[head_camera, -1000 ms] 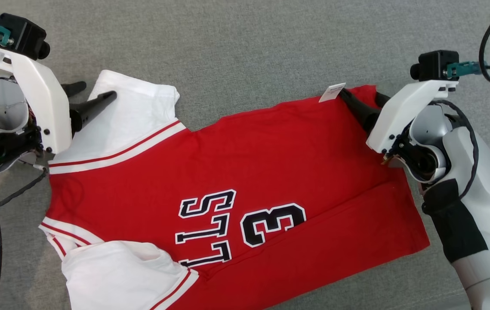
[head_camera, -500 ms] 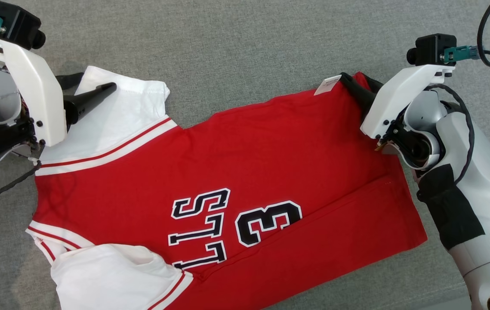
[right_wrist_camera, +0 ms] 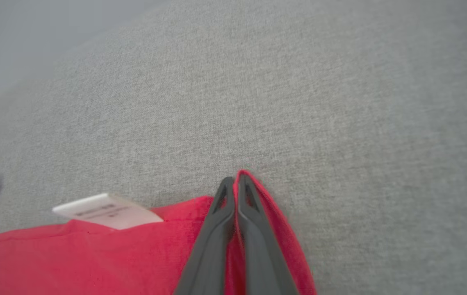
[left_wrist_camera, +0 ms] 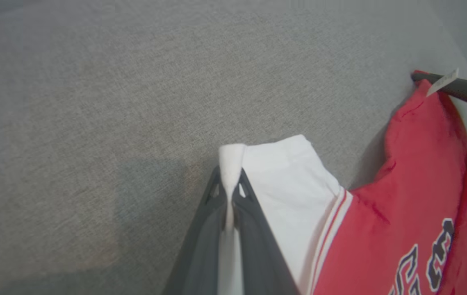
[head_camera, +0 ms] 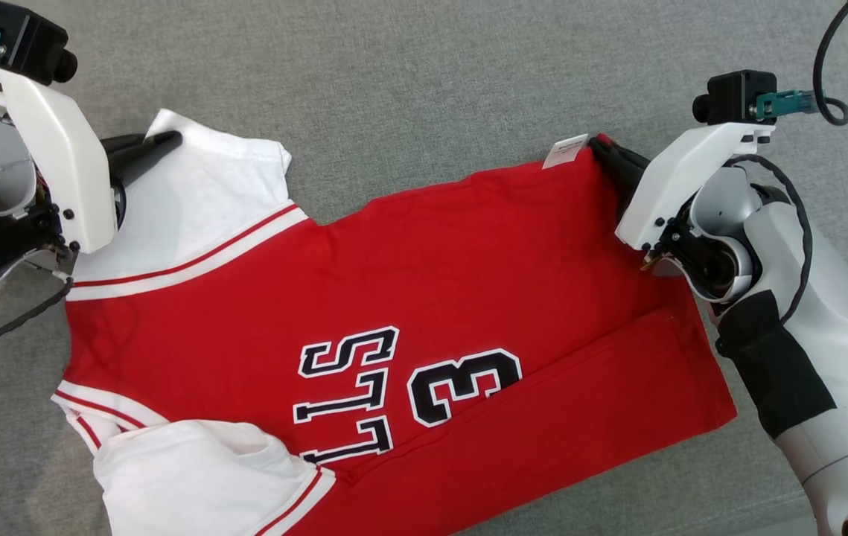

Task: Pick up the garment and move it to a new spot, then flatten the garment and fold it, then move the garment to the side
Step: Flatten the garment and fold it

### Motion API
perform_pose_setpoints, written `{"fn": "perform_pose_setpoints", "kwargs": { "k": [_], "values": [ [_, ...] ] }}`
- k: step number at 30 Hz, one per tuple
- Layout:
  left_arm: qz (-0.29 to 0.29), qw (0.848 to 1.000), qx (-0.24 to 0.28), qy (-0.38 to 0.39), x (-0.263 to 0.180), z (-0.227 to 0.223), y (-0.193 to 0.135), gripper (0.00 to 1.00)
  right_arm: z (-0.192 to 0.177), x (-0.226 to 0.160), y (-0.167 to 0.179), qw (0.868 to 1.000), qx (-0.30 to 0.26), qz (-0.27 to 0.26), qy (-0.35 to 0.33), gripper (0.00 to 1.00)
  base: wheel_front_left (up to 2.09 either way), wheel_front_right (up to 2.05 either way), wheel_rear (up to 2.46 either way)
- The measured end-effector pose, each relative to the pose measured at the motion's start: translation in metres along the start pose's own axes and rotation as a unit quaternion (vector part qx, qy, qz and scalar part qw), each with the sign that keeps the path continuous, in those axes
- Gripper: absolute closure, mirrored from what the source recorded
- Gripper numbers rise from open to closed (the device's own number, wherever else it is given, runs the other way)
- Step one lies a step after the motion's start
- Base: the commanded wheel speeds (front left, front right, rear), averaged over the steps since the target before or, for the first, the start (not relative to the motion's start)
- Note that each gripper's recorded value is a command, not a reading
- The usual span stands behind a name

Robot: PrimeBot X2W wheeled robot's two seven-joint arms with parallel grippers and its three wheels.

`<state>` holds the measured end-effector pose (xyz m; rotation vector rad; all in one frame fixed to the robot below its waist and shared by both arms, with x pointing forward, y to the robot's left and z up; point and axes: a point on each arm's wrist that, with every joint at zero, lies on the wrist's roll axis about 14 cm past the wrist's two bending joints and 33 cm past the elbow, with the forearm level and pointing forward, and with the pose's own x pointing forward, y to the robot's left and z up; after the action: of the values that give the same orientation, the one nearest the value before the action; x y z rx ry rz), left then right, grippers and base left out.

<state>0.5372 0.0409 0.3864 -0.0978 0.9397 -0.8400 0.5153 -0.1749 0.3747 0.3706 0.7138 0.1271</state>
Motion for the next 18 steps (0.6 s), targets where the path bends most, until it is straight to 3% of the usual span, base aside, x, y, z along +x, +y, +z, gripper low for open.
{"fn": "perform_pose_setpoints", "kwargs": {
  "k": [7, 18],
  "values": [
    [-0.002, 0.999, 0.015, -0.042, -0.019, 0.018, -0.017, 1.00, 0.000, -0.016, 0.001, 1.000, 0.000, 0.004, -0.011, 1.00, 0.00, 0.00, 0.00],
    [-0.026, 0.998, 0.022, -0.053, -0.057, -0.007, -0.063, 1.00, -0.003, -0.060, -0.003, 0.999, 0.008, 0.015, -0.032, 1.00, 0.00, 0.00, 0.00]
  ]
}}
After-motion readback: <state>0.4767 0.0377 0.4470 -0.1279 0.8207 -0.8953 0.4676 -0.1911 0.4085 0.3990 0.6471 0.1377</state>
